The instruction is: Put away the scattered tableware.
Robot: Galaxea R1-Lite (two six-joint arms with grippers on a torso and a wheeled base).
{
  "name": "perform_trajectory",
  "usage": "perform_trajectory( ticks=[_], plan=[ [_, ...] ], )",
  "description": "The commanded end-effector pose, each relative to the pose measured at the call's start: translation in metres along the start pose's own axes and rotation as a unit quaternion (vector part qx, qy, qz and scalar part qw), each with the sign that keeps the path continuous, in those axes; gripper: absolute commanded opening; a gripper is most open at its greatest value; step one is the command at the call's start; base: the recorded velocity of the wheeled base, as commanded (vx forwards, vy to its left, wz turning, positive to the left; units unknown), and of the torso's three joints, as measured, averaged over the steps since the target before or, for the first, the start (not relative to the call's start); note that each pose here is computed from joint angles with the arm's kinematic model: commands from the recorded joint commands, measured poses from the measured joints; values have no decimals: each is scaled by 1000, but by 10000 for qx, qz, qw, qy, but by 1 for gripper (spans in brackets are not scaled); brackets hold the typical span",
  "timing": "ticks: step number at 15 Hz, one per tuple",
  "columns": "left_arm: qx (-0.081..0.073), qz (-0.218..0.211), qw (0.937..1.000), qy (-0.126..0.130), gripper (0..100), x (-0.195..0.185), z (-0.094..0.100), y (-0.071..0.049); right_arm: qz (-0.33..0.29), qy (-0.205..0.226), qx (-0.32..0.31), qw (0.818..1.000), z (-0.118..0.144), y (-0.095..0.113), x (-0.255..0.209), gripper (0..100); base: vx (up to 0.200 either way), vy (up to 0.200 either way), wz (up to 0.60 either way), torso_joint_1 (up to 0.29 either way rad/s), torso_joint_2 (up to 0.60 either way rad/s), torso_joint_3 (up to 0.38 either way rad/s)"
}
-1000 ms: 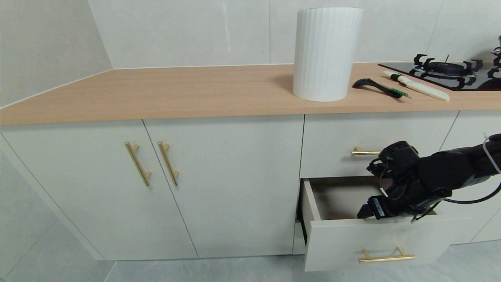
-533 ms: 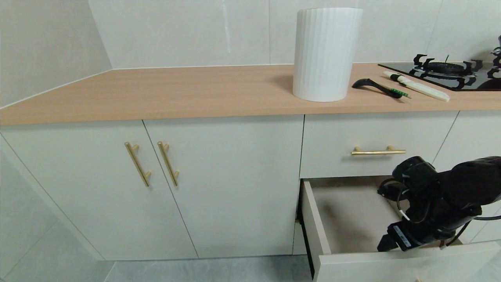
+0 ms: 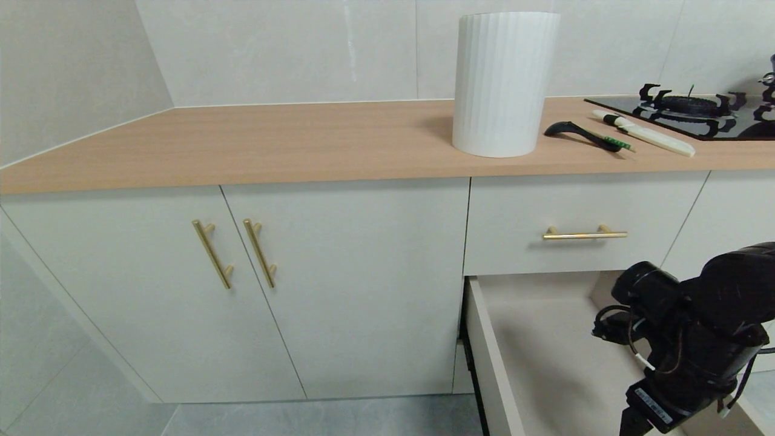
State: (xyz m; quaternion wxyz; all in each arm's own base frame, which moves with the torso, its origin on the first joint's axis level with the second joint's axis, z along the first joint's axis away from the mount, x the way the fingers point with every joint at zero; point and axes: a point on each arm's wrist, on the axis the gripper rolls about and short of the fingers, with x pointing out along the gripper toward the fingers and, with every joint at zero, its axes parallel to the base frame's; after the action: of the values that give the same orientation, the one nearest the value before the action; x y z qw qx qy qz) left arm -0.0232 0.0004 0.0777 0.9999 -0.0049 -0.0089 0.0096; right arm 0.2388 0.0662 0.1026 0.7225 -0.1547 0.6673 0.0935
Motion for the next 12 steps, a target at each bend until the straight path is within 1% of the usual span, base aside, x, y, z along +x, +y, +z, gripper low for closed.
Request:
perform_trajectory(
  ticks=[1,3,4,5,6,8,9,10,12],
  plan=[
    [2,3,10000,4,100,0,0,0,-12,-314,26,9995,0,0,-14,100,0,0,0,0,0,0],
    [-6,3,10000,4,100,0,0,0,-20,-841,88,9964,-6,-2,-38,100,0,0,0,0,0,0],
    [2,3,10000,4,100,0,0,0,-55,-1326,140,9911,-17,-4,-62,100,0,0,0,0,0,0],
    [2,3,10000,4,100,0,0,0,-78,-1718,205,9849,-27,-5,-80,100,0,0,0,0,0,0],
    [-6,3,10000,4,100,0,0,0,-59,-2221,418,9741,-37,-6,-103,100,0,0,0,0,0,0],
    [2,3,10000,4,100,0,0,0,74,-3049,839,9487,-55,-8,-141,100,0,0,0,0,0,0],
    [-6,3,10000,4,100,0,0,0,95,-3265,939,9405,-58,-9,-152,100,0,0,0,0,0,0],
    [-6,3,10000,12,100,0,0,0,159,-3343,1048,9365,-61,-9,-156,100,0,0,0,0,0,0],
    [-6,3,10000,12,100,0,0,0,186,-3221,1013,9411,-57,-9,-150,100,0,0,0,0,0,0]
  ],
)
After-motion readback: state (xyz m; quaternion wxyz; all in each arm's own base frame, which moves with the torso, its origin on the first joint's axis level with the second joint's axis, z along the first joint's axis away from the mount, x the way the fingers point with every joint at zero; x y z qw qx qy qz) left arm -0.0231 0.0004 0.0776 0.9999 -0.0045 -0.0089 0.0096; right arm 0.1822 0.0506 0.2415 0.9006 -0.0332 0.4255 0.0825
